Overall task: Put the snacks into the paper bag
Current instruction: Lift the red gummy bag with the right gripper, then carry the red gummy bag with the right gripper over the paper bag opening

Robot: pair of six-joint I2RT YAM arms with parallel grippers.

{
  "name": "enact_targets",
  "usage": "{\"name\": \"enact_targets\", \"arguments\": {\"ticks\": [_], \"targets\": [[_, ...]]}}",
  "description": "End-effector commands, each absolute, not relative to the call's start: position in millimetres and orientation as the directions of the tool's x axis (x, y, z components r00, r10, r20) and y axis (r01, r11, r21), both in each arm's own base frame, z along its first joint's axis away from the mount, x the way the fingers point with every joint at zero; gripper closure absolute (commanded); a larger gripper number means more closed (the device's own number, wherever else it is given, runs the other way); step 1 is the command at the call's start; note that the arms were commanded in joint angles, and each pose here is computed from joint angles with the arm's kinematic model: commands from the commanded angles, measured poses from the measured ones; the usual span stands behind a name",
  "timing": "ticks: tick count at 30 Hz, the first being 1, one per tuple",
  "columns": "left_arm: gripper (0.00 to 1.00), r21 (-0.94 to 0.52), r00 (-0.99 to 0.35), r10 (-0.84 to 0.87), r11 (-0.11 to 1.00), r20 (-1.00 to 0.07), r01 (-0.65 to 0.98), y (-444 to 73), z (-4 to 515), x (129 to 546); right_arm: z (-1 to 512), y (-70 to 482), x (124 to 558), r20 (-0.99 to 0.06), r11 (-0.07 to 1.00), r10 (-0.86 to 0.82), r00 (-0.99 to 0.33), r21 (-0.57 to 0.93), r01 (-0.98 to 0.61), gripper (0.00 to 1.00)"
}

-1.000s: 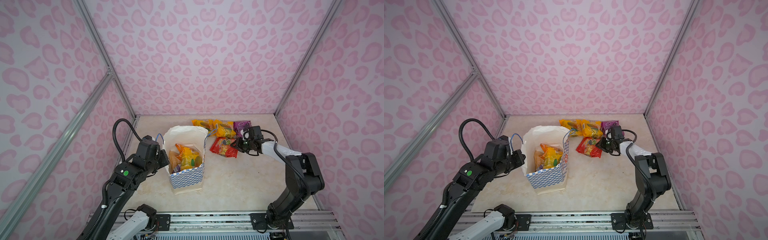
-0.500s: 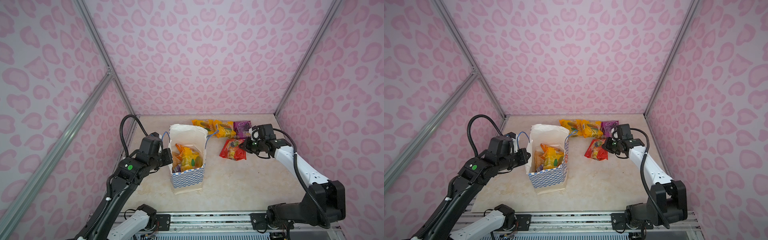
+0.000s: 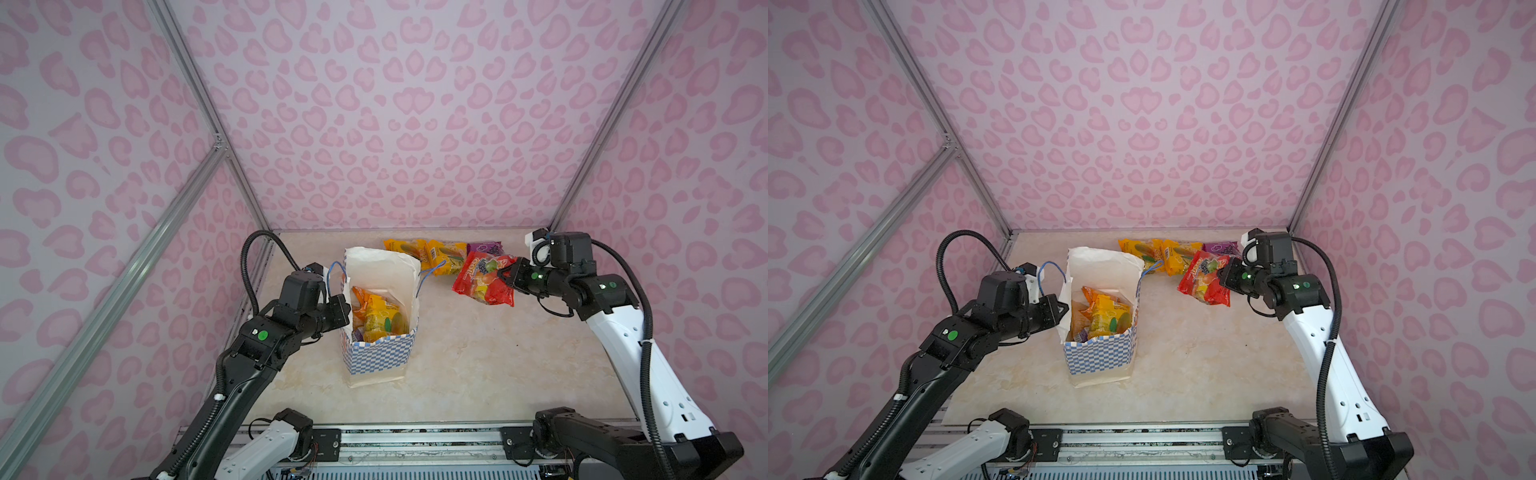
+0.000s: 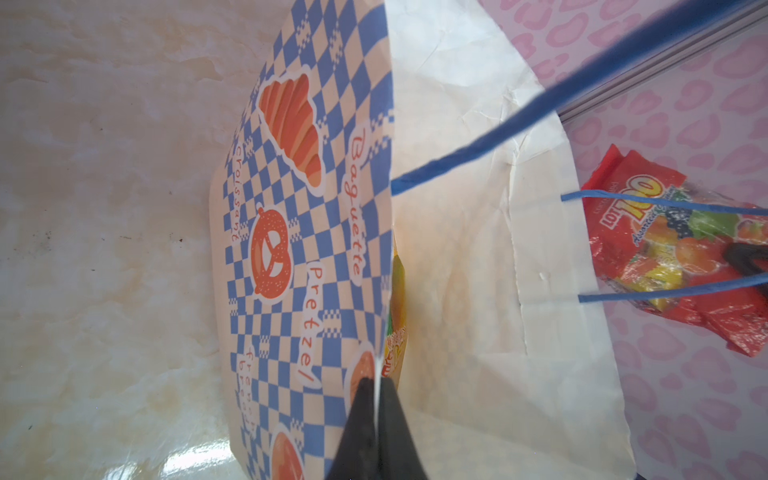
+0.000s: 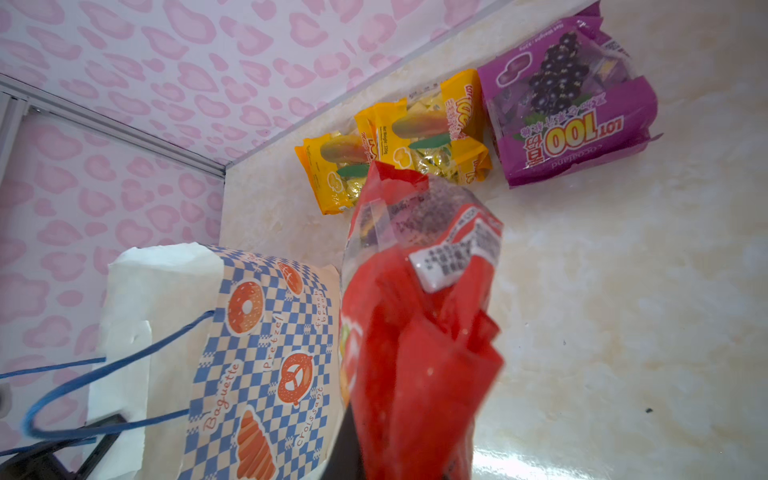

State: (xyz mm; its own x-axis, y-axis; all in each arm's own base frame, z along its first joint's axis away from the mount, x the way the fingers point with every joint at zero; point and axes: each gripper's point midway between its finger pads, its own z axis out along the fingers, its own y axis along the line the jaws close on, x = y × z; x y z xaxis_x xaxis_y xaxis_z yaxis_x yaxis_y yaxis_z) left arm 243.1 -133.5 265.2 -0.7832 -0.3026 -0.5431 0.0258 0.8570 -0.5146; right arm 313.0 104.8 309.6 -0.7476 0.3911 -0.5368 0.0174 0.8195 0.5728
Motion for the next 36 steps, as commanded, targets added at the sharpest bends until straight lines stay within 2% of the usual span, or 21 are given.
{"name": "enact_targets", "arguments": {"ticks": [1,8,19,27,36], "targets": [[0.97,-0.547,-0.761,-0.319,0.835,-0.565,0.057,-138.9,277.0,247.5,348.6,108.0,311.2,-0.593,0.802,0.409,-0.694,0.596,-0.036,1.0],[0.97,-0.558,-0.769,-0.319,0.828,-0.554,0.059,-141.1,274.2,245.8,448.2,133.6,298.7,-0.721,0.772,0.406,-0.562,0.599,-0.212,1.0],[0.97,-0.568,-0.771,-0.332,0.822,-0.543,0.047,-139.8,271.3,242.2,499.7,227.3,292.9,-0.784,0.714,0.303,-0.542,0.563,-0.416,1.0],[0.97,-0.581,-0.773,-0.34,0.813,-0.536,0.045,-141.3,272.6,240.8,494.8,301.6,282.3,-0.793,0.664,0.209,-0.572,0.545,-0.513,1.0],[0.97,-0.556,-0.769,-0.346,0.831,-0.537,0.014,-133.6,265.8,239.3,435.7,340.5,283.6,-0.765,0.72,0.087,-0.638,0.491,-0.491,1.0]]}}
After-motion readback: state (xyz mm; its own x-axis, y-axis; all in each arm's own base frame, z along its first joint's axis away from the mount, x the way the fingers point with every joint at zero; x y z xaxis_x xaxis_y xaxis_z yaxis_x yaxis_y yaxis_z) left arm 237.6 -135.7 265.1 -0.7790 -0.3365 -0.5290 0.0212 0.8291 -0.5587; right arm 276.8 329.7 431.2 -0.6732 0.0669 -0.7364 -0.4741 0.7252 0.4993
